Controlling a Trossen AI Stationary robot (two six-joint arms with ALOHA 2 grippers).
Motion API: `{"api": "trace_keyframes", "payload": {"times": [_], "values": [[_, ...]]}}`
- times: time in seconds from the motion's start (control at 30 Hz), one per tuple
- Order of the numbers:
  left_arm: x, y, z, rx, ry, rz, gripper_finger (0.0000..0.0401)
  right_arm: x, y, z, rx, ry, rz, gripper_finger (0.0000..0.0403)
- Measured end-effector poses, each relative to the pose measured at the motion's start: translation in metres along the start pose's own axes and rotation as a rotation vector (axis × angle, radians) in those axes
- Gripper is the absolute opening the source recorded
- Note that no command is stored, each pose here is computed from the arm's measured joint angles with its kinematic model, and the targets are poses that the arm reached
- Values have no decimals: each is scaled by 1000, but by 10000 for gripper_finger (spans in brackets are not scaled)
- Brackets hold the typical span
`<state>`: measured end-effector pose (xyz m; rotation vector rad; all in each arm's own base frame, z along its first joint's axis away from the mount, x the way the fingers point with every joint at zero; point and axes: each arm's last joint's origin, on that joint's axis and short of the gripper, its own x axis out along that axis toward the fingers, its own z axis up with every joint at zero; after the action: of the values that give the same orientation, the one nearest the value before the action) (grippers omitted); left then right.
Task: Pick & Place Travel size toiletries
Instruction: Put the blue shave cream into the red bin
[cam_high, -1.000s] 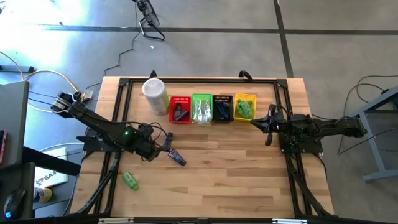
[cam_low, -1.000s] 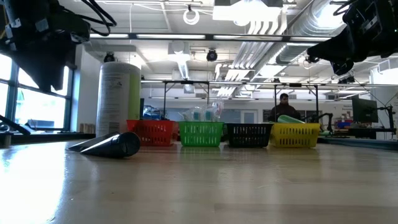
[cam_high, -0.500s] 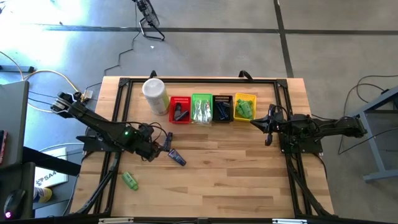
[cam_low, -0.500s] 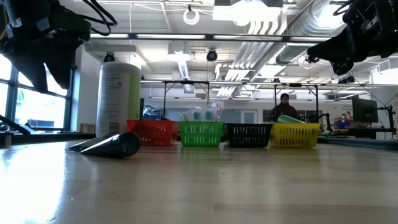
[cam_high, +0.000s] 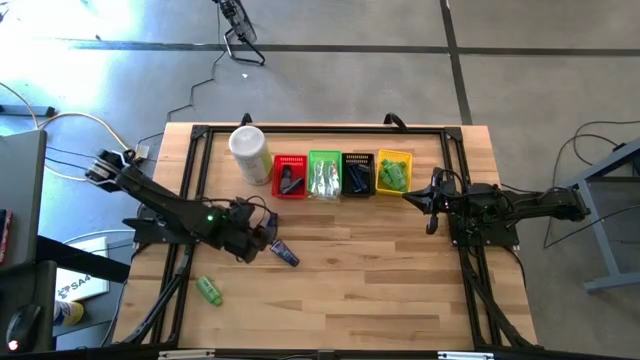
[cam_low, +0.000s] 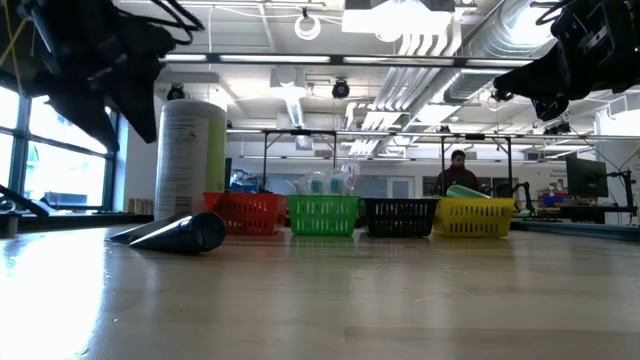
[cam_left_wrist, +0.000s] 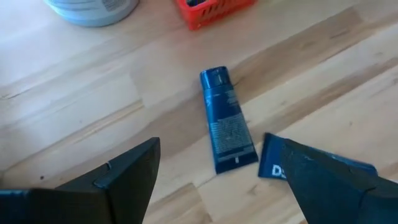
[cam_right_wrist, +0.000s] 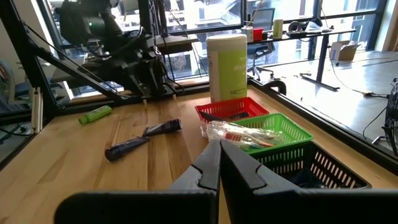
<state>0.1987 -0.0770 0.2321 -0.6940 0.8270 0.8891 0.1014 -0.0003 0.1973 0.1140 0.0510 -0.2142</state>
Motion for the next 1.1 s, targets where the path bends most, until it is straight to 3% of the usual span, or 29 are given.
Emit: {"api": "trace_keyframes", "payload": {"times": [0.37, 0.87, 1.1], "values": [[40, -19, -16, 15, -13, 119, 321, 0, 0, 1, 2, -7, 0, 2], [76, -25, 13, 34, 67, 127, 321, 0, 0, 1, 0, -11, 1, 2], [90, -21, 9, 30, 73, 71, 321, 0, 0, 1, -10, -7, 1, 2]]}}
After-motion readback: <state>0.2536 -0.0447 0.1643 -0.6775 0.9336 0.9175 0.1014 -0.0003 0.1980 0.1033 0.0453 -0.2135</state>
